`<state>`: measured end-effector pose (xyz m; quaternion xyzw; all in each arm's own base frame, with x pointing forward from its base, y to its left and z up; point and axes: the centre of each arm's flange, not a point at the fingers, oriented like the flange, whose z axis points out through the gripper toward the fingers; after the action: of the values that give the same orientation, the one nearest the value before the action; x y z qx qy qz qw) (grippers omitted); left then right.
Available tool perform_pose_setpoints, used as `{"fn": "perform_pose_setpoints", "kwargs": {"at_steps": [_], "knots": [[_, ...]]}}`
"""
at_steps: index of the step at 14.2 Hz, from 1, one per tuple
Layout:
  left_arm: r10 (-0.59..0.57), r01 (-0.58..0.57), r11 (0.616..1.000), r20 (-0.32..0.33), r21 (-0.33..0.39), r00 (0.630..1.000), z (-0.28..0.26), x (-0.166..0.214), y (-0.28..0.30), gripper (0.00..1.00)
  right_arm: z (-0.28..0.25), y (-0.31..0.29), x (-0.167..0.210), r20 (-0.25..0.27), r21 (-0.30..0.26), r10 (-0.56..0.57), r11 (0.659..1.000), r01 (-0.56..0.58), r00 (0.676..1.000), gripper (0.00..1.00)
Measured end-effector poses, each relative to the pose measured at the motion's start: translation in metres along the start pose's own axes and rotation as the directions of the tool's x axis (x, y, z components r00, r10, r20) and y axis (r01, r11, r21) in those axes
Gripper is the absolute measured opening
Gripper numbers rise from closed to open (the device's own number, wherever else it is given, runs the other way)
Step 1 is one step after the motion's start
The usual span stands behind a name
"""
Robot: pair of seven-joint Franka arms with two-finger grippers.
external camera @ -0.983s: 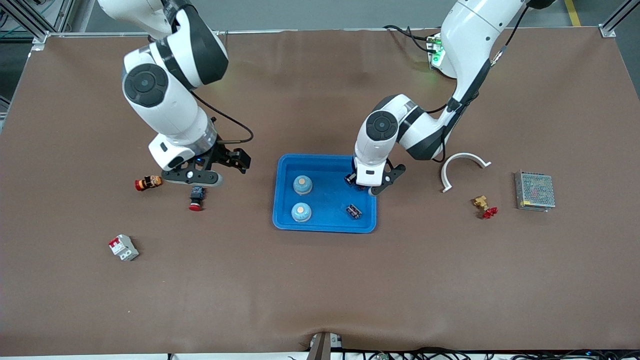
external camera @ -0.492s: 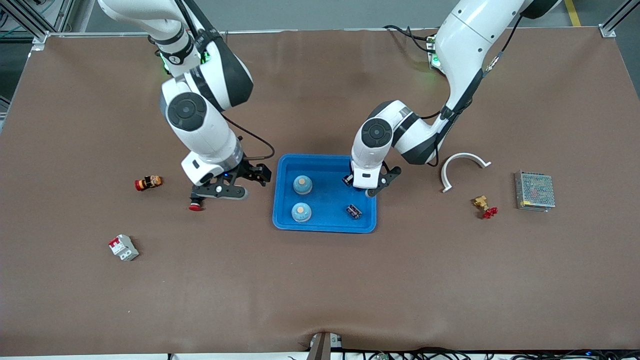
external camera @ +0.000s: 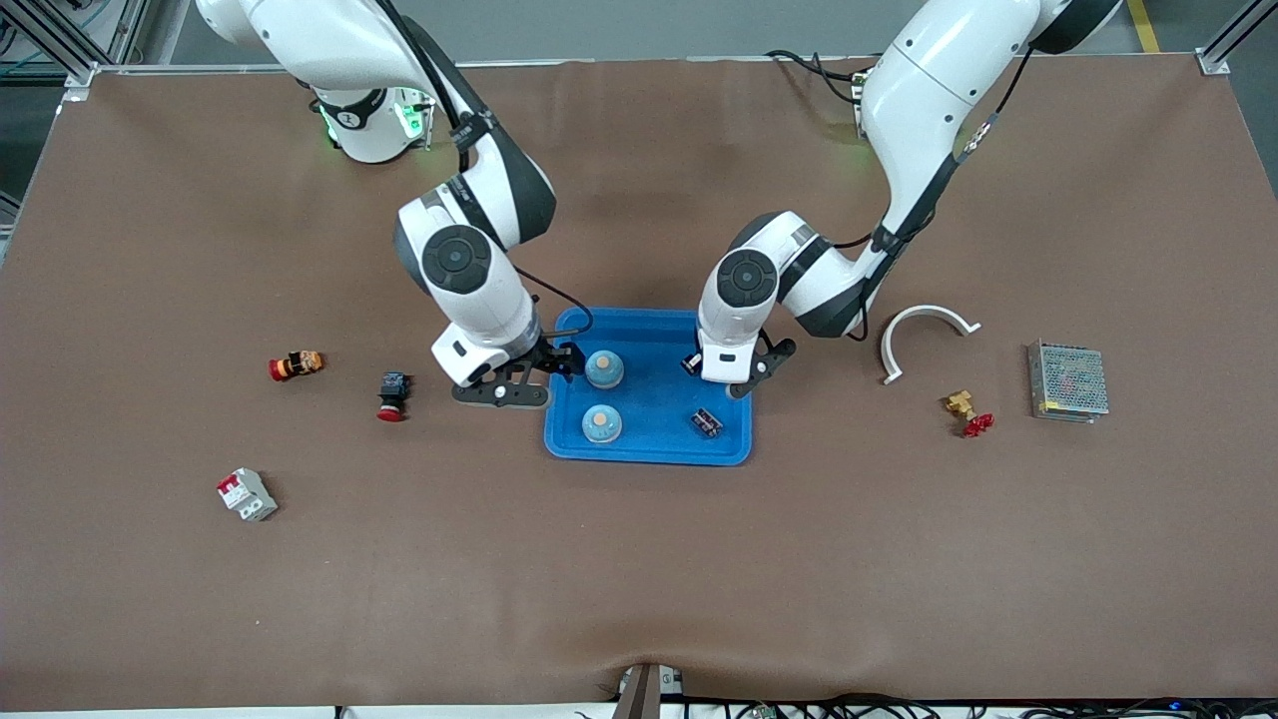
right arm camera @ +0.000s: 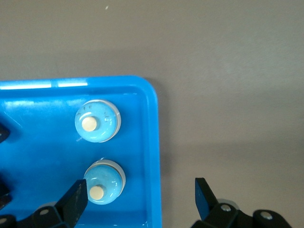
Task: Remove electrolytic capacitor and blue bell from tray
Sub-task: 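Grasp the capacitor with the left gripper while the right gripper reaches a bell, then lift the capacitor with the left gripper while the right gripper grasps the bell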
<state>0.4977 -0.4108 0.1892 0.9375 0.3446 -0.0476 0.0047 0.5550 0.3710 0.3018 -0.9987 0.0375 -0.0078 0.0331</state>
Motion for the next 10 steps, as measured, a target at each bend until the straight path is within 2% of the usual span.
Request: {"fn": "perform_pose_setpoints", "kwargs": {"at_steps": [1,2,3,10], "knots": [[-0.001,0.001,1.0,0.001,0.0,1.0,0.001,0.0,0.001,0.46,0.007,-0.004,-0.003,0.004,-0.003,-0.004,1.0,0.004,1.0,1.0],[-0.001,0.001,1.0,0.001,0.0,1.0,0.001,0.001,0.001,0.36,0.014,-0.008,-0.005,0.009,-0.006,-0.008,1.0,0.008,1.0,1.0],[-0.001,0.001,1.0,0.001,-0.002,1.0,0.001,0.001,0.002,0.32,0.02,-0.012,-0.007,0.014,-0.01,-0.015,1.0,0.015,1.0,1.0],[0.01,-0.012,0.999,-0.036,-0.046,0.999,-0.03,0.008,0.019,0.32,0.056,-0.045,-0.026,0.018,-0.013,-0.041,0.999,0.042,0.999,1.0]]}}
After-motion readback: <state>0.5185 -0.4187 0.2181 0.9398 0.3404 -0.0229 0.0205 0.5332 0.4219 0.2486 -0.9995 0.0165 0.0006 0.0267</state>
